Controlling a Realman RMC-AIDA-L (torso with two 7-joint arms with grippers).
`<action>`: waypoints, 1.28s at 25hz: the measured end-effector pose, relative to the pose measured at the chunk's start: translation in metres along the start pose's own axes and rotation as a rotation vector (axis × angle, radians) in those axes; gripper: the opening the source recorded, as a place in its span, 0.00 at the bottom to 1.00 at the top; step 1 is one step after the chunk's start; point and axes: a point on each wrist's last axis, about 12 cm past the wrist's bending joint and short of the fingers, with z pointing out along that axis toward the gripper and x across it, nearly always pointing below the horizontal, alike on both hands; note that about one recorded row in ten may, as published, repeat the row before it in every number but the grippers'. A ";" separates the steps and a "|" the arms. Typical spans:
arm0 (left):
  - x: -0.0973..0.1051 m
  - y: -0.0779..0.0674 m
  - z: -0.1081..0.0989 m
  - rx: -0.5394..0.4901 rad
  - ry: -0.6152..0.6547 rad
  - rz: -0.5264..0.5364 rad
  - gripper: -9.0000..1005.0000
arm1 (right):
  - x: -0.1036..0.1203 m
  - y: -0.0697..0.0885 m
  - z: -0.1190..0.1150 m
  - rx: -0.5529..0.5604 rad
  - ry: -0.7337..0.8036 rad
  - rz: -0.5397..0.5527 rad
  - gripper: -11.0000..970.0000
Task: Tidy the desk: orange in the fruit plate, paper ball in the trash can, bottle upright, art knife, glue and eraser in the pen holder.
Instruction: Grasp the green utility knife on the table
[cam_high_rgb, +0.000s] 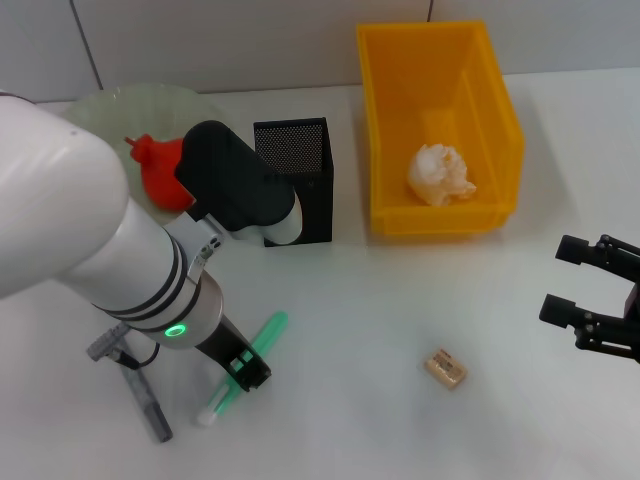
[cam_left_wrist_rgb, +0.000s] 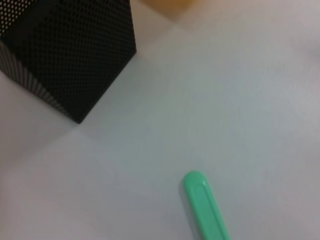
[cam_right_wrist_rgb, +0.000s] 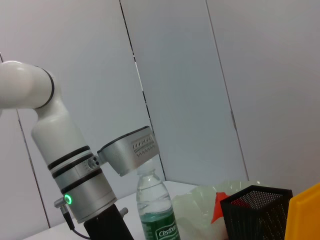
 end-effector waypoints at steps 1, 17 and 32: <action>0.000 0.000 0.000 0.000 0.000 0.000 0.35 | 0.000 0.000 0.000 -0.001 0.000 0.000 0.87; -0.009 -0.006 0.000 -0.013 0.028 0.092 0.19 | -0.001 0.001 -0.001 -0.003 -0.006 0.006 0.87; -0.011 -0.012 -0.010 0.000 0.020 0.109 0.07 | 0.001 0.002 -0.005 0.012 -0.011 0.013 0.87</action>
